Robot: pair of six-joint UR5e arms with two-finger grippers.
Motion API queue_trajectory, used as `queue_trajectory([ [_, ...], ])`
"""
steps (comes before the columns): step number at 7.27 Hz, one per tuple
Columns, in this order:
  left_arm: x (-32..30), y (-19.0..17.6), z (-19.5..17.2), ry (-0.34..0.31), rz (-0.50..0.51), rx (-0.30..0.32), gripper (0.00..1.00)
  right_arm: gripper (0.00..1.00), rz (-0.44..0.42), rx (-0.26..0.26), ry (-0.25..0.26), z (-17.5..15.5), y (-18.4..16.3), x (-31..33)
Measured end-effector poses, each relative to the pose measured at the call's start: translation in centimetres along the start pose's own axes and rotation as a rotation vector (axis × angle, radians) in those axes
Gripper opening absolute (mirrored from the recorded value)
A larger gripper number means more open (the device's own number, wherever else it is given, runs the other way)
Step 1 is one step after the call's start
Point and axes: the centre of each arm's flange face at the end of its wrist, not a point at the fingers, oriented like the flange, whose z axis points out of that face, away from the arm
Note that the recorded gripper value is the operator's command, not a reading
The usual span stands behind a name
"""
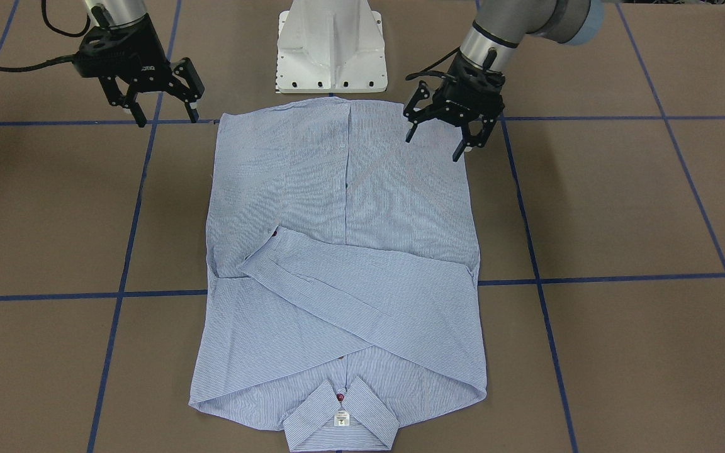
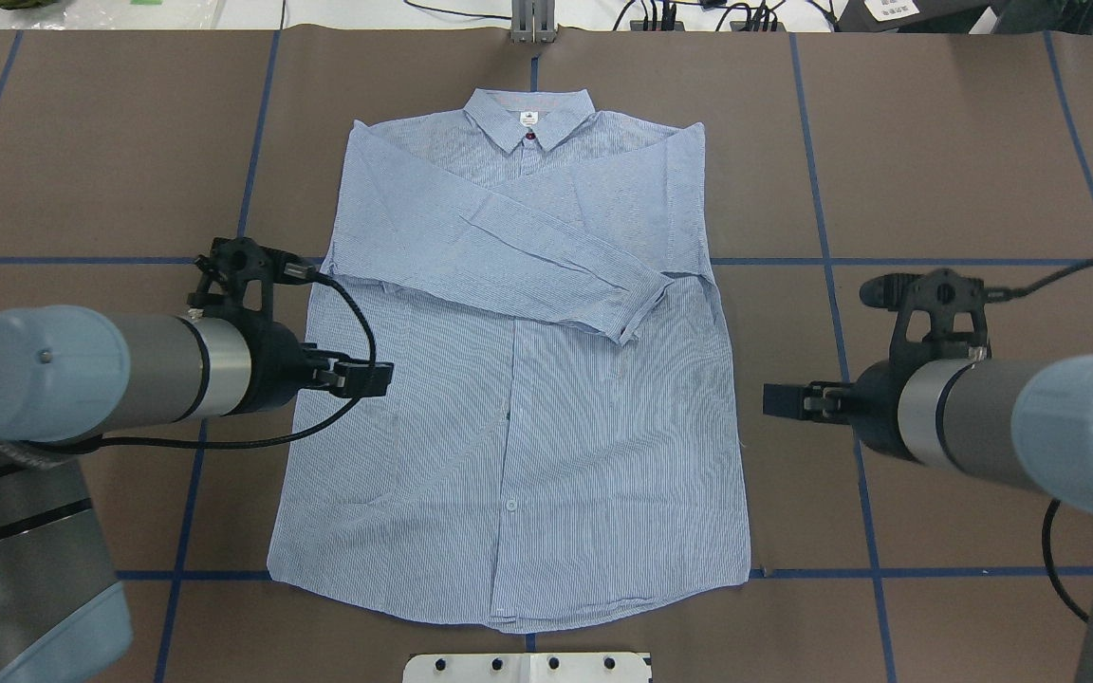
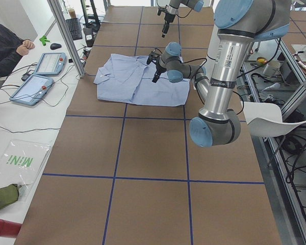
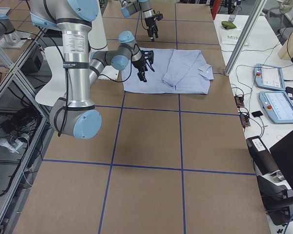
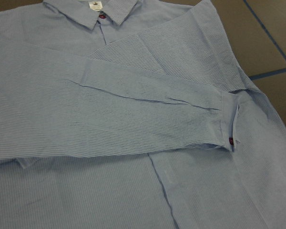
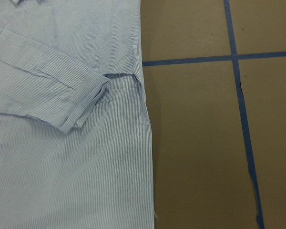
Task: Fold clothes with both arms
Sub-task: 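Move both grippers down to the shirt's hem corners nearest the robot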
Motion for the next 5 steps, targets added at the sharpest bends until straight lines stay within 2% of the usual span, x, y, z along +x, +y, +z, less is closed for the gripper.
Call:
queue_trajectory([
  [2, -2.3, 6.9, 0.6, -0.047, -0.089, -0.025, 1.00, 1.00, 0.022, 0.036, 0.013, 0.6, 4.8, -0.7],
  [4, -3.0, 13.1, 1.8, -0.092, -0.167, -0.091, 0.99, 1.00, 0.022, 0.047, 0.013, 0.8, 6.0, -1.0],
  [5, -3.0, 15.0, 2.3, -0.113, -0.192, -0.119, 0.89, 1.00, 0.019, 0.051, 0.012, 0.9, 6.2, -1.1],
])
